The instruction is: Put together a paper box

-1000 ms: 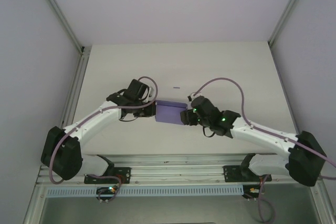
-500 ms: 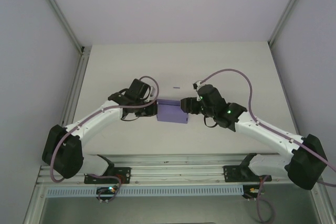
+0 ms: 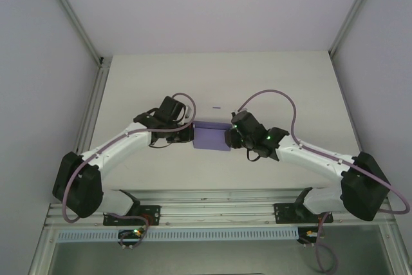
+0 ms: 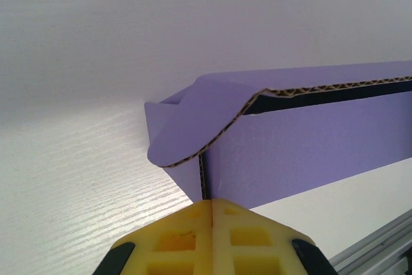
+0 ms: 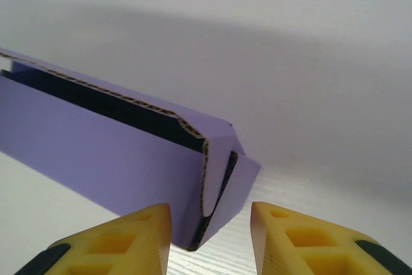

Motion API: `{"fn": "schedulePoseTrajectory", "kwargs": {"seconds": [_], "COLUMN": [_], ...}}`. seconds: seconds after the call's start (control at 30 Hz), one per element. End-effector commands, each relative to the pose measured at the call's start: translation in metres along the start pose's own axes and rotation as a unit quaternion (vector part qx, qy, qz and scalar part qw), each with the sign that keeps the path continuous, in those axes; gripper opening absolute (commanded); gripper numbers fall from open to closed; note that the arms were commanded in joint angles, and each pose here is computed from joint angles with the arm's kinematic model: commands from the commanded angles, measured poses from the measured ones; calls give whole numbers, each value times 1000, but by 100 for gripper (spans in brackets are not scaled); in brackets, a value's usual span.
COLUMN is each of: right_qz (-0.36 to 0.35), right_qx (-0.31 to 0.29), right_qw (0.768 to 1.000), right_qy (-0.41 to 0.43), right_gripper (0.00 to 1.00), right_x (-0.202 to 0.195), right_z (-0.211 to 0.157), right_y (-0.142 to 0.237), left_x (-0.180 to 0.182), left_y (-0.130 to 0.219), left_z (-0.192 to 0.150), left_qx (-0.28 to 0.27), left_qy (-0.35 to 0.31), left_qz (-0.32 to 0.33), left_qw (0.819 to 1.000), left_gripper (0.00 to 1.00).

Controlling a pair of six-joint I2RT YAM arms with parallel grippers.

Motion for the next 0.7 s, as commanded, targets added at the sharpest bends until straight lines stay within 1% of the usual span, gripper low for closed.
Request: {"fn": "schedulePoseTrajectory", "kwargs": {"seconds": [0.0,0.2,0.27,0.3,0.33,0.37,0.43,0.47,0.53,0.67], "right_qz": [-22,-9,-11,-14,-13,-14,-19,-19,-21,-41], "right_qx": [-25,-42,-44,-45,-41,-37,-25,-20,-12,-16], "right_qw": [999,999,999,999,999,999,1000,1000,1000,999], "right_qy": [-6,-5,-1,-1,0,3,1,1,-3,-4], "right_gripper": [36,37,34,31,25,23,16,15,10,10], "right_x": [0,7,7,7,8,9,9,9,8,3], "right_z": [10,19,21,22,22,21,18,16,12,10], "right_y": [5,13,12,11,10,8,2,1,-1,1], "left_x": [18,17,16,17,16,16,16,16,15,12], "left_y": [-15,-15,-15,-16,-15,-16,-15,-15,-15,-15], "left_z": [-35,-34,-34,-35,-35,-35,-35,-34,-33,-32], "left_qx": [88,87,87,89,89,89,88,86,86,85], "left_qy": [24,23,23,24,23,23,23,22,22,20], "left_qz": [44,46,44,45,45,45,44,45,45,37], "left_qw": [995,995,995,995,995,995,995,995,995,996], "left_gripper": [0,0,0,0,0,0,0,0,0,0]}}
Point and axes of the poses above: each hand's point on the last joint's axis, 136 mm out from that joint toward the fingers, its own y axis back along the fingers, its own x axis along the line the jaws close on, z = x × y, the point moved 5 cm from there along y, back along the fingers, and after that the axes turned 9 degrees about -y, right-handed, at the moved point
